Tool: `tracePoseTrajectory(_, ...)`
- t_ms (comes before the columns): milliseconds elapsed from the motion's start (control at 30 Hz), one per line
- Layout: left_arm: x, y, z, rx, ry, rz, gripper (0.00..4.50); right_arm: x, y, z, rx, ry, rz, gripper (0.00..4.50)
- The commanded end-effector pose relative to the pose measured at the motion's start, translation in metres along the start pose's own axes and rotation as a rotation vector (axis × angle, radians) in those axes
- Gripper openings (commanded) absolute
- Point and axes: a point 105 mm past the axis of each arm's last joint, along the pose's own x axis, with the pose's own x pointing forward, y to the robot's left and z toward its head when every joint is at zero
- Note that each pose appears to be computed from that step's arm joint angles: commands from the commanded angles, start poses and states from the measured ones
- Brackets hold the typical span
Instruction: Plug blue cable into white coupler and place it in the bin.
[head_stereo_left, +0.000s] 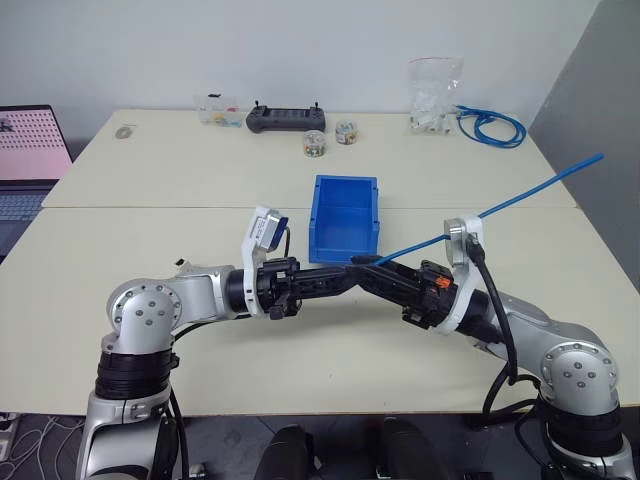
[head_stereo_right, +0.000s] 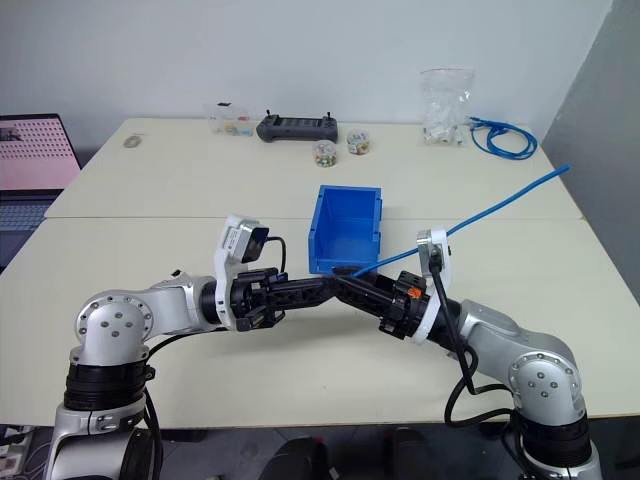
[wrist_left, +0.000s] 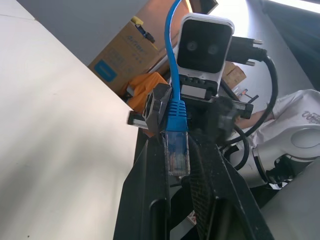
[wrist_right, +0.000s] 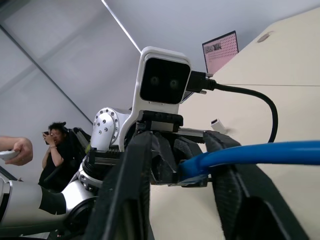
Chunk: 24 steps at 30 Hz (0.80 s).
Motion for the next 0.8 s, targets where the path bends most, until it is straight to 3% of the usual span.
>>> tracePoseTrajectory(33,-0.005,-0.004,0.006,0.033,-0.020,0.010,0.24,0.000,0.016,0.005,0.002,-0.017,0.082,0.61)
tracePoseTrajectory(133,-0.007,-0.003,0.005,0.034,-0.016,0.014,0.24,0.000,0.016,0.004,0.006,-0.012,0.086,0.16)
tracePoseTrajectory(467,-0.013,0.002,0.006,0.054,-0.035,0.037,0.24,0.002,0.023,0.000,0.029,0.000,0.118,0.13)
tracePoseTrajectory(533,-0.013,0.002,0.007,0.050,-0.037,0.038,0.94,0.003,0.023,0.000,0.029,0.000,0.119,0.13)
tracePoseTrajectory(800,-0.022,-0.004,0.005,0.041,-0.032,0.031,2.48,0.003,0.015,0.000,0.007,0.004,0.090,0.13)
